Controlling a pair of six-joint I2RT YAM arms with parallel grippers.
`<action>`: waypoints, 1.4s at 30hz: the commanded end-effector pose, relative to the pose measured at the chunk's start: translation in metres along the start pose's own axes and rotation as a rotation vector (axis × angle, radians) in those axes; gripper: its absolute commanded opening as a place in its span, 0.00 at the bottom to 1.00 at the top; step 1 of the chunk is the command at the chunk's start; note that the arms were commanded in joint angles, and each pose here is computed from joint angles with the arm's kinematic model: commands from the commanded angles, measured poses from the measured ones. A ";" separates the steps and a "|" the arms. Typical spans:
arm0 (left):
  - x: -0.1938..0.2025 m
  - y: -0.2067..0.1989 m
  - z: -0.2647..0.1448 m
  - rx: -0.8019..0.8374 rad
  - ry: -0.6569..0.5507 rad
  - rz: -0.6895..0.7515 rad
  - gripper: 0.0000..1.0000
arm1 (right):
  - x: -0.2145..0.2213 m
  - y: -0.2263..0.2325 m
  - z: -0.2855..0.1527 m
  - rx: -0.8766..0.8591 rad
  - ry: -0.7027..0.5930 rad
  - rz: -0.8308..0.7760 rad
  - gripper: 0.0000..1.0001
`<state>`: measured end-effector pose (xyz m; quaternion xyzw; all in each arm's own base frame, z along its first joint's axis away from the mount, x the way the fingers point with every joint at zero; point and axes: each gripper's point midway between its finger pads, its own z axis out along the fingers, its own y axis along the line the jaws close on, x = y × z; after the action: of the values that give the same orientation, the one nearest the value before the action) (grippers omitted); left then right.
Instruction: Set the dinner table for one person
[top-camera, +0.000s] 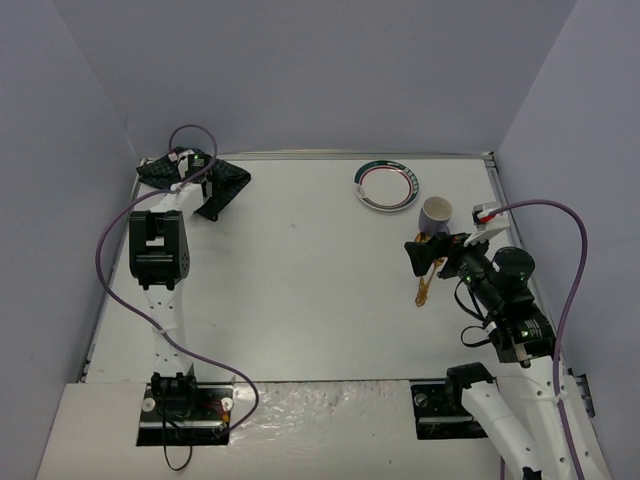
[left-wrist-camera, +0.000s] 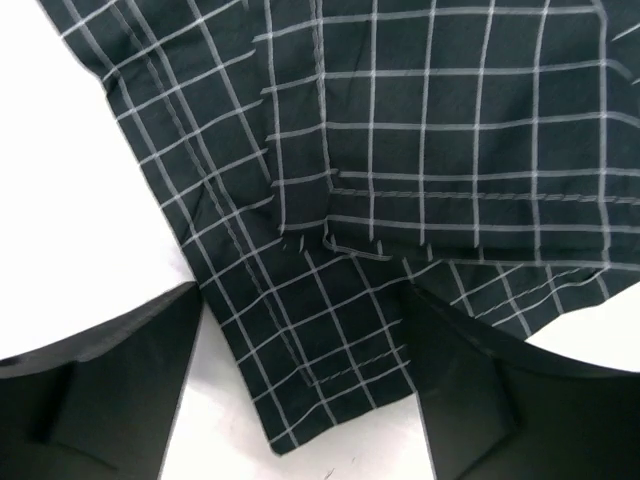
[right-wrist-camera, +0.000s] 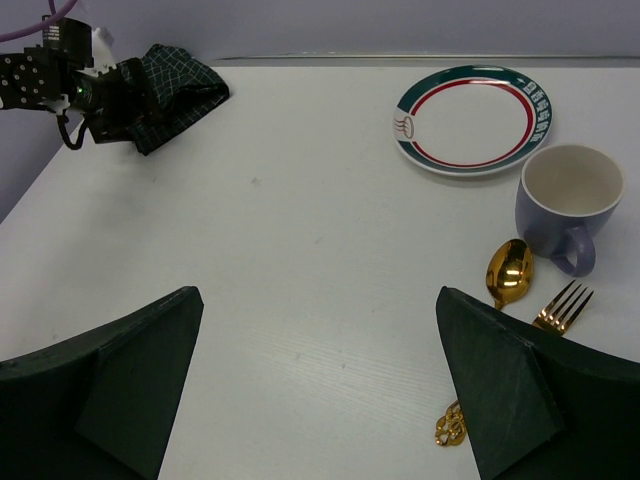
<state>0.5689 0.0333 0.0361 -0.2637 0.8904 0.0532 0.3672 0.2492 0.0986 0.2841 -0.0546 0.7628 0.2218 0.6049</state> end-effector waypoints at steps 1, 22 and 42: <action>-0.007 0.003 0.001 0.014 0.050 -0.063 0.63 | -0.025 0.013 -0.001 -0.054 -0.089 -0.021 1.00; -0.107 -0.079 -0.281 0.345 -0.120 0.329 0.00 | -0.043 0.033 -0.004 -0.139 -0.098 -0.003 1.00; 0.206 0.020 -0.324 0.439 0.164 0.259 0.00 | 0.096 0.066 0.076 -0.071 0.315 0.011 1.00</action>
<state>0.2278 -0.1223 0.1022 0.0000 0.9621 -0.0593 0.2661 0.2522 0.1882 0.2243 -0.1251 0.8258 0.2892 0.4677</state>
